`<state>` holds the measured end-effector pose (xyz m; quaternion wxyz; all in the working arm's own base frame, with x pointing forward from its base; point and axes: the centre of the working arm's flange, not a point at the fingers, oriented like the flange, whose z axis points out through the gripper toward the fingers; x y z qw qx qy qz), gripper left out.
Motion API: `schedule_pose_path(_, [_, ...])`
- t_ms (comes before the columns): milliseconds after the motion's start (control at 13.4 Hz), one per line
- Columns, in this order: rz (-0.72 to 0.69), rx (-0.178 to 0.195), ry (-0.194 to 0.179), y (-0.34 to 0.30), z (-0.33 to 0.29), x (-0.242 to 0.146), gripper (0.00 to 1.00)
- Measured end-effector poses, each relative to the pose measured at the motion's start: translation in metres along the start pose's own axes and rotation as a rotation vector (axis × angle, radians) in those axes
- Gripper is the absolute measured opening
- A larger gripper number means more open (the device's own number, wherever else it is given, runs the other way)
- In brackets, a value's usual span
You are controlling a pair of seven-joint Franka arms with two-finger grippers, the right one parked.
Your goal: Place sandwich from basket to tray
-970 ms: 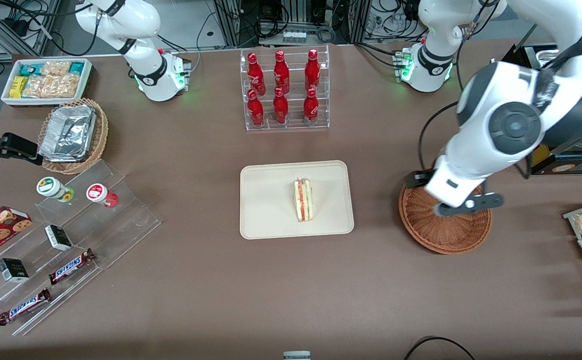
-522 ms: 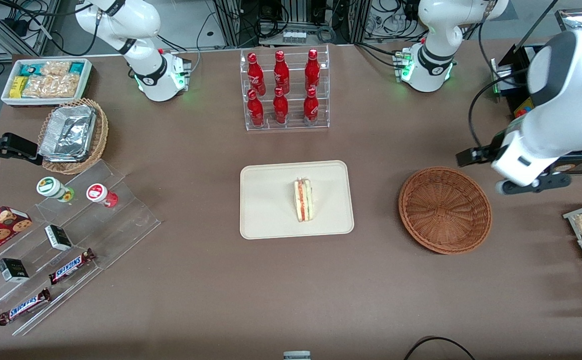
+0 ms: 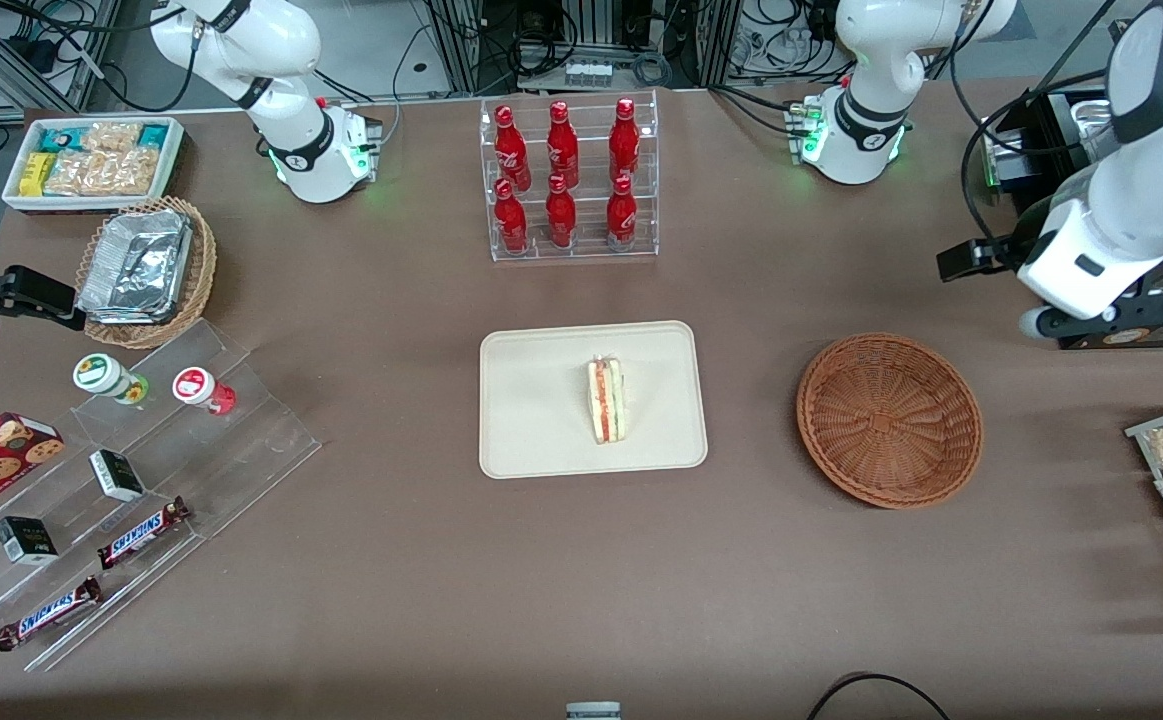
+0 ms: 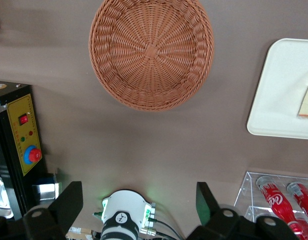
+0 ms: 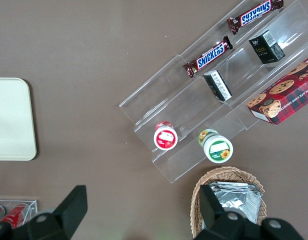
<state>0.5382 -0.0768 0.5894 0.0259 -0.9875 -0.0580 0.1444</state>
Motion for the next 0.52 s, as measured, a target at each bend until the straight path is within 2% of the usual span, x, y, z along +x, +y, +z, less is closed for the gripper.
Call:
schedule_pose_path(299, [-0.017,-0.009,-0.010,-0.013,-0.026,-0.016,1.00])
schedule_pose_path(522, [-0.027,-0.027,0.013,-0.023,-0.047,-0.036,1.00])
